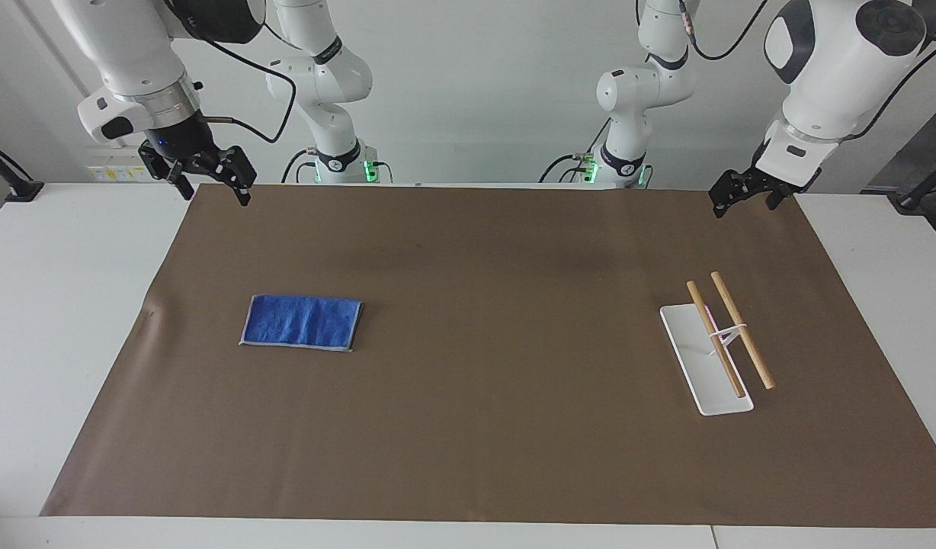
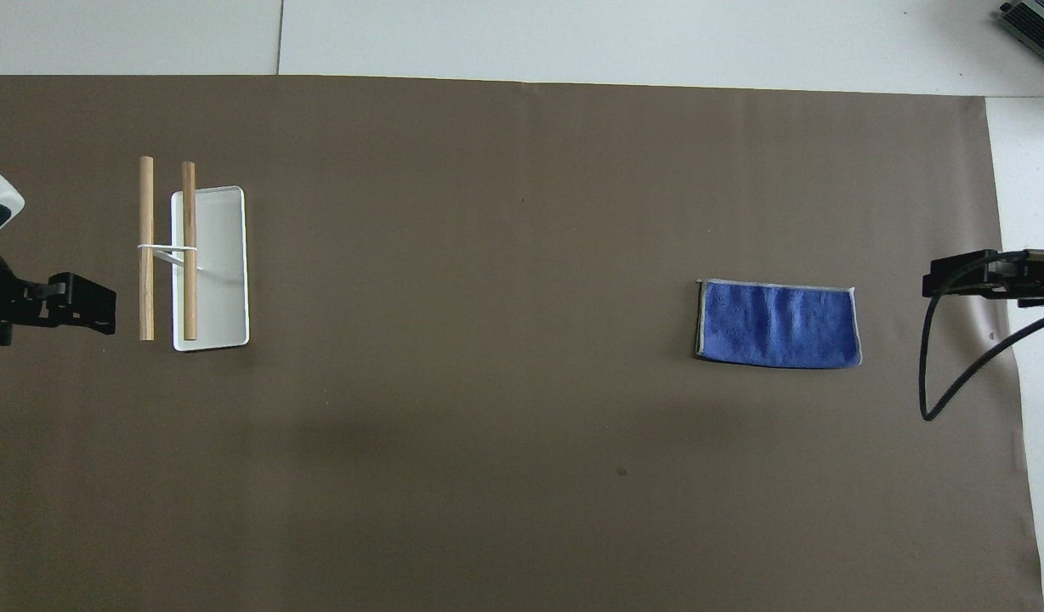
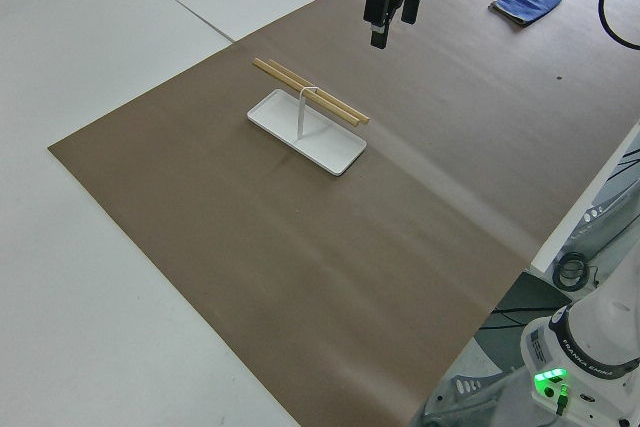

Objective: Right arm passes towel to left arm to hang
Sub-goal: 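Reach the right gripper down onto the blue towel's near edge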

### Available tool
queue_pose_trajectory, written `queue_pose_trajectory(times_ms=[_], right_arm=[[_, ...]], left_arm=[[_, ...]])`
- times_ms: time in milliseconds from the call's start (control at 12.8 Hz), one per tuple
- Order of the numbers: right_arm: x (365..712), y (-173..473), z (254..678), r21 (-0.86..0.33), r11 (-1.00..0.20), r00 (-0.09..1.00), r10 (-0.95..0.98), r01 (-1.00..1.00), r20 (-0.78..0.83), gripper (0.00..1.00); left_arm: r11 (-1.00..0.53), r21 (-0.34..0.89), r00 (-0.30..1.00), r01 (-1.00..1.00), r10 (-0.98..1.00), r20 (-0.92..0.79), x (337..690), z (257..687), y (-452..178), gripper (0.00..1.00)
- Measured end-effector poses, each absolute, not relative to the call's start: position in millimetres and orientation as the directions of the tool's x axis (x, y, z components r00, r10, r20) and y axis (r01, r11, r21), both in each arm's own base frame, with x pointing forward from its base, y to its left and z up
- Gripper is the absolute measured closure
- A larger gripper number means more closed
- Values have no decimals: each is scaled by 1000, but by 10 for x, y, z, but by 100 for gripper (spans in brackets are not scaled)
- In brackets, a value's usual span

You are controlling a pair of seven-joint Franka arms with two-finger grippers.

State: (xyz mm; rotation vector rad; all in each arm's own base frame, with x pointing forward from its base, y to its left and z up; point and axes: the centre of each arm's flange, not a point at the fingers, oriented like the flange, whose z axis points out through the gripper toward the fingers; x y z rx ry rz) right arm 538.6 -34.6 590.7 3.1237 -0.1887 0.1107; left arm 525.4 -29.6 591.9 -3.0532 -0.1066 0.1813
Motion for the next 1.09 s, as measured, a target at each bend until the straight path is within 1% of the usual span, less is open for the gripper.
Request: queue_pose_trajectory(times_ms=[234,467,779,935,1090], right_arm=[[5448,-262,5339,4,-995,989,-103,-104,103,0],[5526,-237,4740,8,-995,990,-97,-99,102,0],[5532,-218,3918,15,-996,991,-87,-89,106,0],[5499,-214,3632,20,-998,992,-65,-67,104,0],[5464,-211,3438,23,-999,992,-44,-47,116,0]], left_arm=[[-994,-85,991,65,74,-115,5254,5919,-296,0],[-994,-85,991,65,74,-115,5254,5919,-296,0],[-994,-85,991,65,74,-115,5253,5919,-296,0],[-994,-85,991,65,74,-115,5253,5919,-296,0],[-994,-85,991,65,74,-115,5253,5919,-296,0]])
